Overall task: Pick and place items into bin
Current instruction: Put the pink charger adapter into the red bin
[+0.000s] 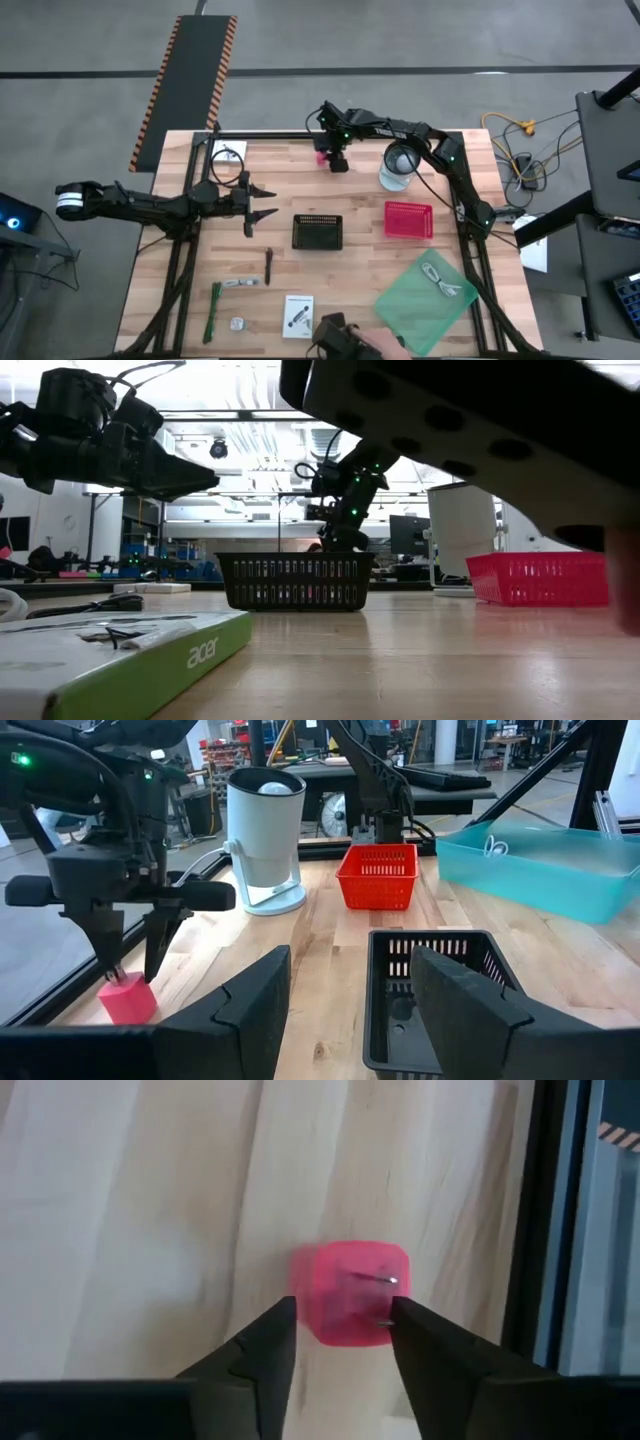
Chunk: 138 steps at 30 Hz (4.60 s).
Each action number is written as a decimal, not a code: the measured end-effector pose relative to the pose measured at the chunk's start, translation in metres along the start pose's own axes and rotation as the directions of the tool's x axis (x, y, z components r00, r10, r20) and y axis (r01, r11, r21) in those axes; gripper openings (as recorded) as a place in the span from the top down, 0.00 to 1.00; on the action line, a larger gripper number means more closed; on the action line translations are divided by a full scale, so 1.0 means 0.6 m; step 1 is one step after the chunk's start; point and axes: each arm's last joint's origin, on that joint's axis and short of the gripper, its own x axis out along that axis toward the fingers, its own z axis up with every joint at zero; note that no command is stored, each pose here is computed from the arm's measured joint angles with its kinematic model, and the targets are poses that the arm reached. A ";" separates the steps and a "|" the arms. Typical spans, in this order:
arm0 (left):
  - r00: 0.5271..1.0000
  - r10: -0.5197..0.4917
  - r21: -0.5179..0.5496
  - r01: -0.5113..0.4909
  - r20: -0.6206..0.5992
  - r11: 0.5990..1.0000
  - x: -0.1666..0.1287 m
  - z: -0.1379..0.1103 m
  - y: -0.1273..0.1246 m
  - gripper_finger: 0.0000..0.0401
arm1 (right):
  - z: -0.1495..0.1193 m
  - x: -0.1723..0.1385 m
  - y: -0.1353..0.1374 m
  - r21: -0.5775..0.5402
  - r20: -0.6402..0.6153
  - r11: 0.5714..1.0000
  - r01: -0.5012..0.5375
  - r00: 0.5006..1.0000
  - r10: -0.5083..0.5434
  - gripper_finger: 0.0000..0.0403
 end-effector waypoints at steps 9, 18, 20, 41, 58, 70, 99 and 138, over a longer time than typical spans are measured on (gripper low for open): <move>1.000 0.000 0.000 0.000 -0.002 1.000 0.000 -0.001 0.000 0.52 | -0.002 0.004 0.009 -0.013 -0.030 0.999 -0.032 0.999 0.031 0.72; 1.000 -0.001 0.001 0.001 -0.003 1.000 -0.001 -0.002 0.000 0.52 | -0.005 -0.002 0.006 0.012 -0.133 0.997 0.078 0.988 -0.076 0.73; 1.000 -0.001 0.004 0.001 -0.004 1.000 -0.001 -0.002 0.000 0.52 | -0.005 -0.007 0.005 0.031 -0.179 0.989 0.142 0.975 -0.134 0.69; 1.000 0.001 0.055 -0.001 0.005 0.998 0.001 0.002 0.000 0.52 | 0.055 -0.046 0.090 0.628 -0.168 0.768 0.128 0.985 -0.027 0.50; 1.000 0.001 0.061 -0.002 0.017 0.998 -0.001 0.004 0.000 0.52 | 0.119 -0.046 0.181 0.674 -0.181 0.707 0.216 0.975 -0.125 0.50; 1.000 0.001 0.059 -0.002 0.016 0.998 -0.001 0.004 0.000 0.52 | 0.103 -0.019 0.184 0.679 -0.213 0.698 0.228 0.971 -0.110 0.50; 1.000 0.000 0.058 -0.001 0.010 0.998 -0.002 0.002 0.000 0.52 | 0.078 0.007 0.170 0.671 -0.152 0.727 0.146 0.987 -0.058 0.50; 1.000 0.000 0.057 -0.001 0.010 0.998 -0.002 0.002 0.000 0.52 | 0.086 0.004 0.182 0.662 -0.169 0.716 0.220 0.975 -0.143 0.68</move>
